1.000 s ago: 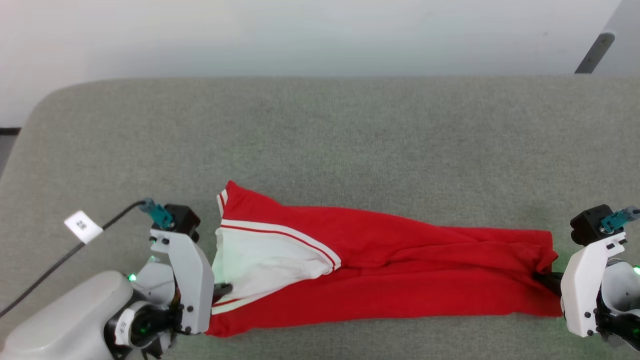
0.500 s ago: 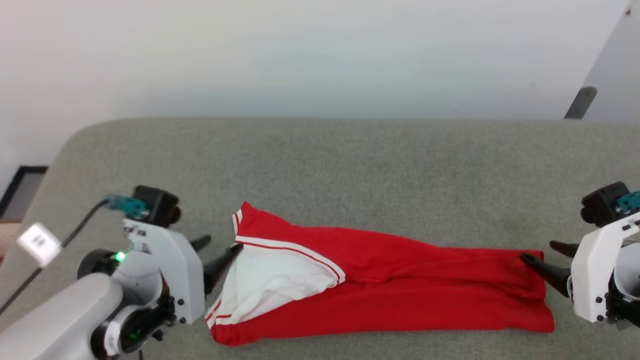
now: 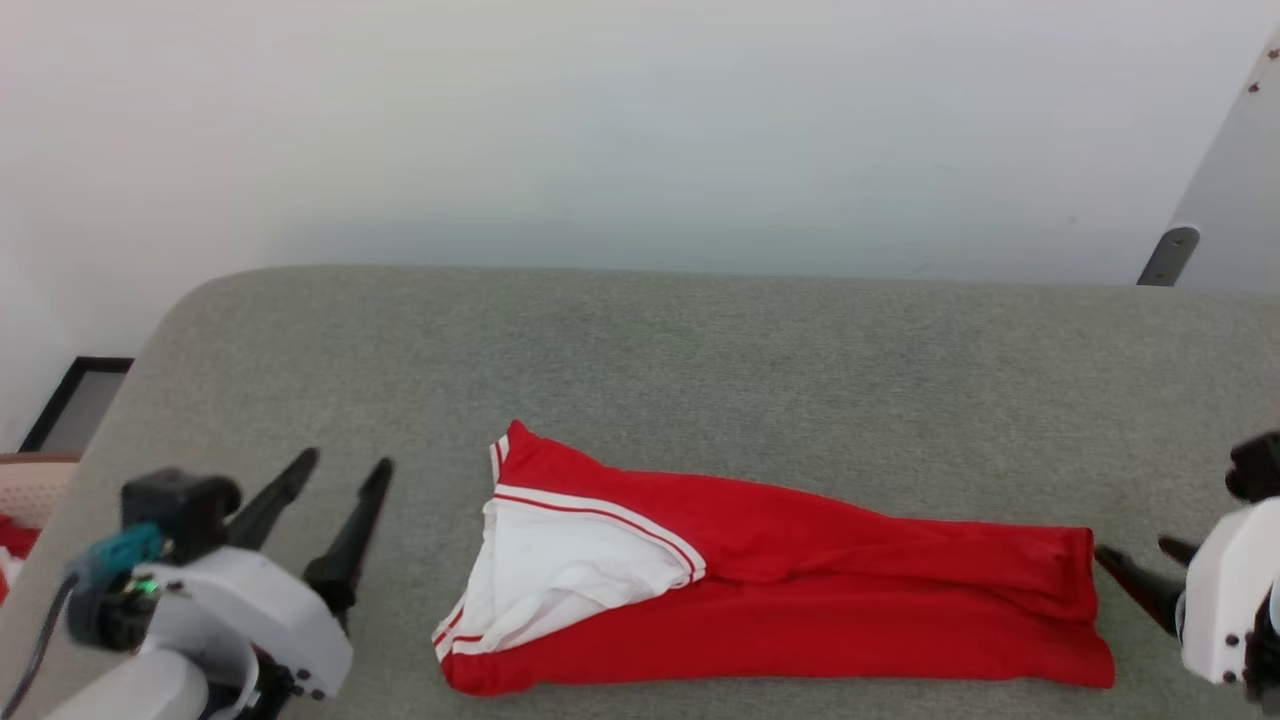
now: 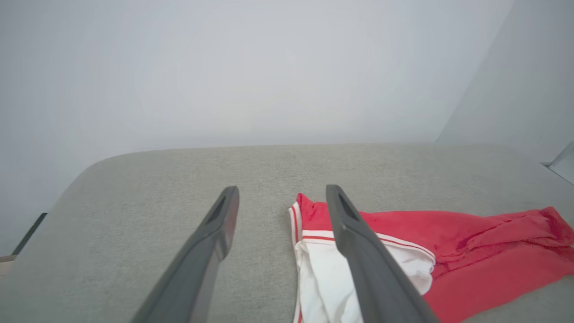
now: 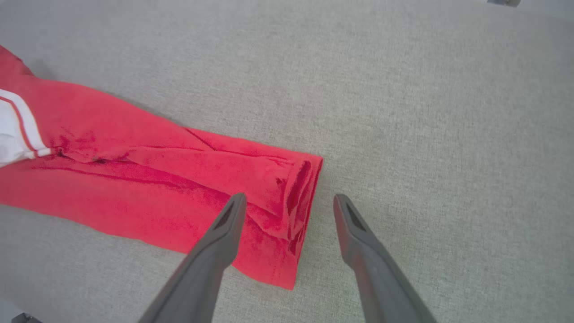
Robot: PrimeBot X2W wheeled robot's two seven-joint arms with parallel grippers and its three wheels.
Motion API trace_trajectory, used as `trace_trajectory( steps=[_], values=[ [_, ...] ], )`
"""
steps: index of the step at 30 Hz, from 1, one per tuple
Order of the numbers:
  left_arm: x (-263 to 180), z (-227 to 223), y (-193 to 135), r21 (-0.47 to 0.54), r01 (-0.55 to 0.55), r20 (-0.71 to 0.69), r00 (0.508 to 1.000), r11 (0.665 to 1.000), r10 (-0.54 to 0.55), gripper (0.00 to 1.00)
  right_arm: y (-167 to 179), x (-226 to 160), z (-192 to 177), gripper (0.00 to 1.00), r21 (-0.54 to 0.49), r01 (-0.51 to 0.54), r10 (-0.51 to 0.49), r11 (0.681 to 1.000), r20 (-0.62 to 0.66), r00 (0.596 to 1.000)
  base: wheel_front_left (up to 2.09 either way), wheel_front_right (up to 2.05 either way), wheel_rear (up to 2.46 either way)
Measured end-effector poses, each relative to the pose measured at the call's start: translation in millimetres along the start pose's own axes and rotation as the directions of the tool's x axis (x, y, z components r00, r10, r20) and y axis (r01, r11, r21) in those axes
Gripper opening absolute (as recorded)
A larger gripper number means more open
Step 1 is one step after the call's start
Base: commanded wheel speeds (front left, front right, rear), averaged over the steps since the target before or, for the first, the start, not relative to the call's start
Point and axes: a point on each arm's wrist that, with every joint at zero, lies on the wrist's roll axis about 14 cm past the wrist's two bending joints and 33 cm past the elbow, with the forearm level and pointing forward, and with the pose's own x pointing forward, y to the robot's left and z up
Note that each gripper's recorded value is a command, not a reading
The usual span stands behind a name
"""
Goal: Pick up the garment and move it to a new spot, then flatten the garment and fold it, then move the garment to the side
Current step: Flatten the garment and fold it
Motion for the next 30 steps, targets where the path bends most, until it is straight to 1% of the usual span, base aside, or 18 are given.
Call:
trace_trajectory(
  steps=[2,8,11,14,18,27,30],
  values=[
    [-6,-2,9,0.008,-0.035,0.019,0.999,0.999,0.035,1.0,-4,3,-9,1.0,0.019,0.013,-0.012,1.0,-0.033,0.999,0.0,0.0,0.0],
    [-20,-10,26,-0.002,-0.118,0.051,0.992,0.993,0.118,1.0,-13,11,-20,1.0,0.053,0.039,-0.034,0.998,-0.087,0.996,0.0,0.0,0.0],
    [-24,-2,31,-0.013,-0.151,0.111,0.982,0.988,0.151,1.0,-13,18,-27,1.0,0.059,0.041,-0.033,0.997,-0.127,0.991,0.0,0.0,0.0],
    [-32,-12,38,-0.018,-0.183,0.114,0.976,0.983,0.184,1.0,-12,26,-34,1.0,0.065,0.039,-0.028,0.997,-0.165,0.986,0.0,0.0,0.0],
    [-39,-11,47,-0.036,-0.226,0.152,0.962,0.974,0.229,1.0,-12,38,-36,1.0,0.058,0.04,-0.027,0.998,-0.196,0.98,0.0,0.0,0.0],
    [-55,-34,60,-0.088,-0.3,0.147,0.939,0.95,0.31,1.0,-3,67,-58,1.0,0.073,0.026,-0.002,0.997,-0.31,0.951,0.0,0.0,0.0],
    [-59,-42,62,-0.086,-0.316,0.139,0.935,0.945,0.325,1.0,-1,75,-60,1.0,0.085,0.024,0.005,0.996,-0.33,0.944,0.0,0.0,0.0]
  ],
)
